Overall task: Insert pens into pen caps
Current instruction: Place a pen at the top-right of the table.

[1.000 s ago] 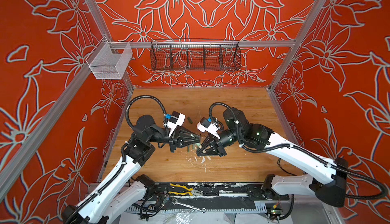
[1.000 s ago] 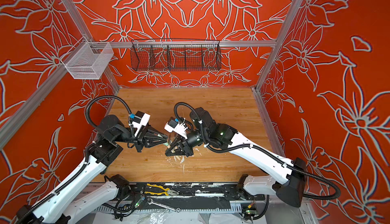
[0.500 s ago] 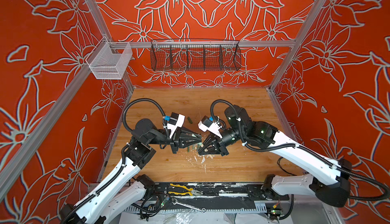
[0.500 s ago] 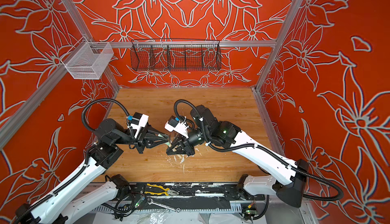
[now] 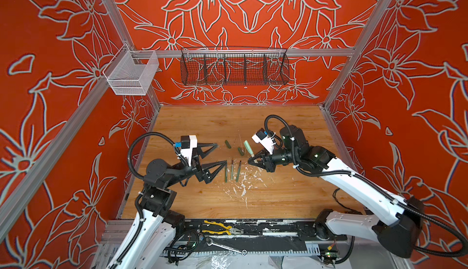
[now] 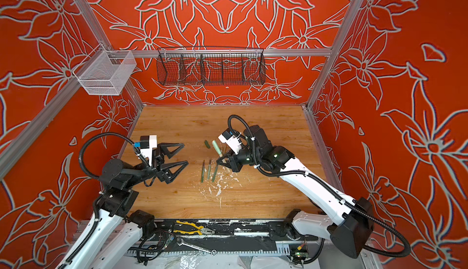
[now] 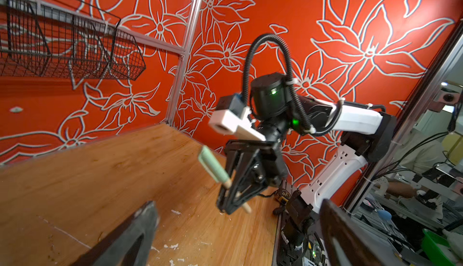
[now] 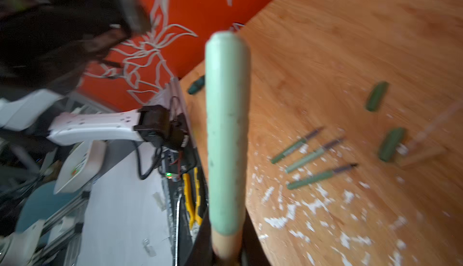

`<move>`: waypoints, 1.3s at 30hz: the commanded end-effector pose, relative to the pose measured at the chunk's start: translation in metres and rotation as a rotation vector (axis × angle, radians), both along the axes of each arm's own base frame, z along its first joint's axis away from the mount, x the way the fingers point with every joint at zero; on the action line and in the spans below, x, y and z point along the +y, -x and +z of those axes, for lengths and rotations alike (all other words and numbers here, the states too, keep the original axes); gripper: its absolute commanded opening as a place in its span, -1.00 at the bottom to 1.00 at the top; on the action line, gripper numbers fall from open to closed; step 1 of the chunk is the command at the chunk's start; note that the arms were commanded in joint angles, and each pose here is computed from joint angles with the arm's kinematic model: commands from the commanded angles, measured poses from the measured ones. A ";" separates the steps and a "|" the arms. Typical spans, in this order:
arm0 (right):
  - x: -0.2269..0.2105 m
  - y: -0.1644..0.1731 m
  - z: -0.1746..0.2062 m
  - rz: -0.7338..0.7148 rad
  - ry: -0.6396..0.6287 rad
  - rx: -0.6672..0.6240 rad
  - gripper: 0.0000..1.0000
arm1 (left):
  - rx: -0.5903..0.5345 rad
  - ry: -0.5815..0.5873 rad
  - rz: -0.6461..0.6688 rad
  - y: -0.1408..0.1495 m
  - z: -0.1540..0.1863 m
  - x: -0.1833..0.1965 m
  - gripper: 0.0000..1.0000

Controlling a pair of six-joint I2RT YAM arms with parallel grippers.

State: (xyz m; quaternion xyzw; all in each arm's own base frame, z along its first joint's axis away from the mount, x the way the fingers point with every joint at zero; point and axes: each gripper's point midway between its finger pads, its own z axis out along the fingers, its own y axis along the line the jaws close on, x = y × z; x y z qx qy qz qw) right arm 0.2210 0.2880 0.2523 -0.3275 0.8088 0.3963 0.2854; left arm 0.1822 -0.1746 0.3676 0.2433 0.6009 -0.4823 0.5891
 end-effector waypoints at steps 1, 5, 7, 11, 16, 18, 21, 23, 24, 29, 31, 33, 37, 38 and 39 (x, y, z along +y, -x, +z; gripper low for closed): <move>-0.051 -0.051 -0.061 -0.277 0.315 0.014 -1.00 | 0.033 -0.034 0.061 -0.004 -0.009 0.006 0.95; -0.103 -0.106 -0.112 -0.488 0.564 0.056 -1.00 | 0.068 -0.063 0.091 -0.008 -0.022 0.009 0.95; -0.122 -0.130 -0.129 -0.549 0.625 0.078 -1.00 | 0.090 -0.069 0.087 -0.011 -0.024 0.008 0.95; -0.158 -0.171 -0.161 -0.644 0.717 0.128 -1.00 | 0.134 -0.086 0.064 -0.016 -0.030 0.004 0.95; -0.189 -0.202 -0.190 -0.709 0.772 0.183 -0.99 | 0.161 -0.083 0.058 -0.021 -0.033 0.002 0.95; -0.199 -0.210 -0.197 -0.744 0.770 0.211 -0.86 | 0.167 -0.079 0.056 -0.022 -0.034 0.001 0.95; -0.211 -0.218 -0.206 -0.779 0.744 0.261 -0.69 | 0.168 -0.073 0.057 -0.022 -0.034 0.002 0.95; -0.215 -0.222 -0.210 -0.787 0.744 0.268 -0.56 | 0.169 -0.070 0.056 -0.023 -0.035 0.001 0.95; -0.215 -0.223 -0.211 -0.784 0.746 0.269 -0.54 | 0.170 -0.069 0.056 -0.023 -0.035 0.001 0.96; -0.216 -0.225 -0.221 -0.768 0.752 0.298 -0.53 | 0.177 -0.071 0.054 -0.027 -0.036 0.000 0.95; -0.215 -0.224 -0.220 -0.769 0.746 0.301 -0.53 | 0.181 -0.072 0.055 -0.028 -0.037 0.000 0.95; -0.215 -0.223 -0.219 -0.769 0.738 0.296 -0.52 | 0.185 -0.071 0.055 -0.029 -0.039 0.000 0.95; -0.212 -0.224 -0.209 -0.768 0.724 0.286 -0.52 | 0.198 -0.071 0.053 -0.032 -0.041 -0.001 0.95; -0.211 -0.224 -0.203 -0.770 0.714 0.277 -0.49 | 0.204 -0.071 0.052 -0.032 -0.041 -0.001 0.95; -0.209 -0.223 -0.199 -0.767 0.702 0.274 -0.45 | 0.209 -0.072 0.051 -0.033 -0.042 -0.002 0.95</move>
